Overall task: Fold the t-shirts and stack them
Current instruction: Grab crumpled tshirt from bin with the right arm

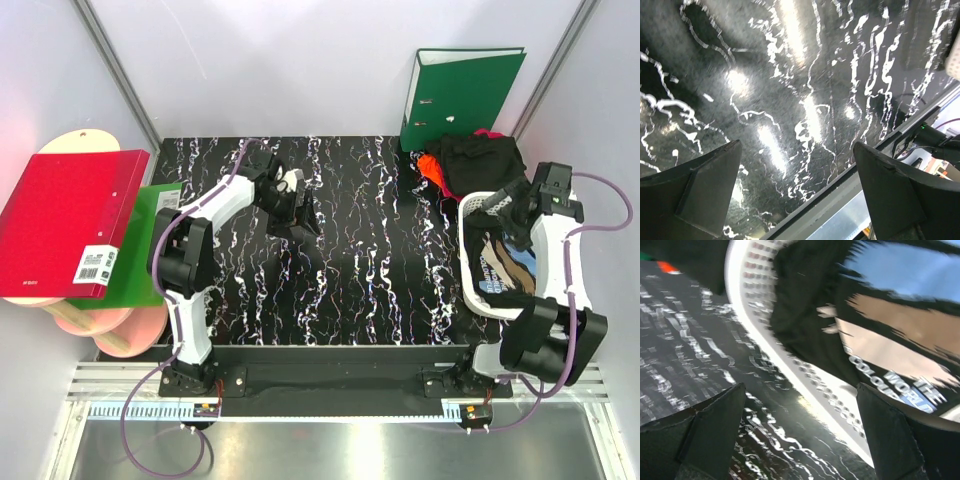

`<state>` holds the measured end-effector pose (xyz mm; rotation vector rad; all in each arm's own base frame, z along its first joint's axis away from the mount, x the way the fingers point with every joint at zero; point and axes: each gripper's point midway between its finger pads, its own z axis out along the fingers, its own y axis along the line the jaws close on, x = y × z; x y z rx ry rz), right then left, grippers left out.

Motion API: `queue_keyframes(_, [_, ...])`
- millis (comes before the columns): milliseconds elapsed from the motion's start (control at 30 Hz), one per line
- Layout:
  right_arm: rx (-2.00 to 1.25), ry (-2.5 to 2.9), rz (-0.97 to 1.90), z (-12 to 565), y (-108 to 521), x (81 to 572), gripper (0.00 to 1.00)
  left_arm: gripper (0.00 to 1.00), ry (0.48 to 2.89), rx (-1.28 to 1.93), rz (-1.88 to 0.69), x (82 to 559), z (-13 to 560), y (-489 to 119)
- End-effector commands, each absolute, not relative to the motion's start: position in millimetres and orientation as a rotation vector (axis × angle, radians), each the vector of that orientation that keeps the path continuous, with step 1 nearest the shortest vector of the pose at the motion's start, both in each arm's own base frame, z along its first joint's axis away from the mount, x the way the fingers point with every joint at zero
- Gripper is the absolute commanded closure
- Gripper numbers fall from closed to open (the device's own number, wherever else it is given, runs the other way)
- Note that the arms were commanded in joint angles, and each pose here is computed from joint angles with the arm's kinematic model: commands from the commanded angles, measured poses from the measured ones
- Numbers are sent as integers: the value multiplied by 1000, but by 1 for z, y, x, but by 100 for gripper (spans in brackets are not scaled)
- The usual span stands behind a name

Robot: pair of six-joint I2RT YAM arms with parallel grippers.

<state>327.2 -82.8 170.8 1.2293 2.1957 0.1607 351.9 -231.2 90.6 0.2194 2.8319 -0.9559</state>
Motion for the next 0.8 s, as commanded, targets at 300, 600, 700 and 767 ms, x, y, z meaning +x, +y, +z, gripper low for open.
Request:
queue_keyframes(300, [601, 2447, -25, 212, -28, 383, 0, 1, 2757, 658, -804, 340, 99, -258])
queue_keyframes(600, [725, 2590, -140, 165, -36, 365, 0, 1, 2807, 656, -707, 340, 86, -255])
queue_keyframes(700, [745, 2606, -103, 159, -31, 366, 0, 1, 2806, 641, -741, 339, 89, -256])
queue_keyframes(767, [759, 2607, -77, 157, -27, 370, 0, 1, 2818, 568, -776, 339, 90, -250])
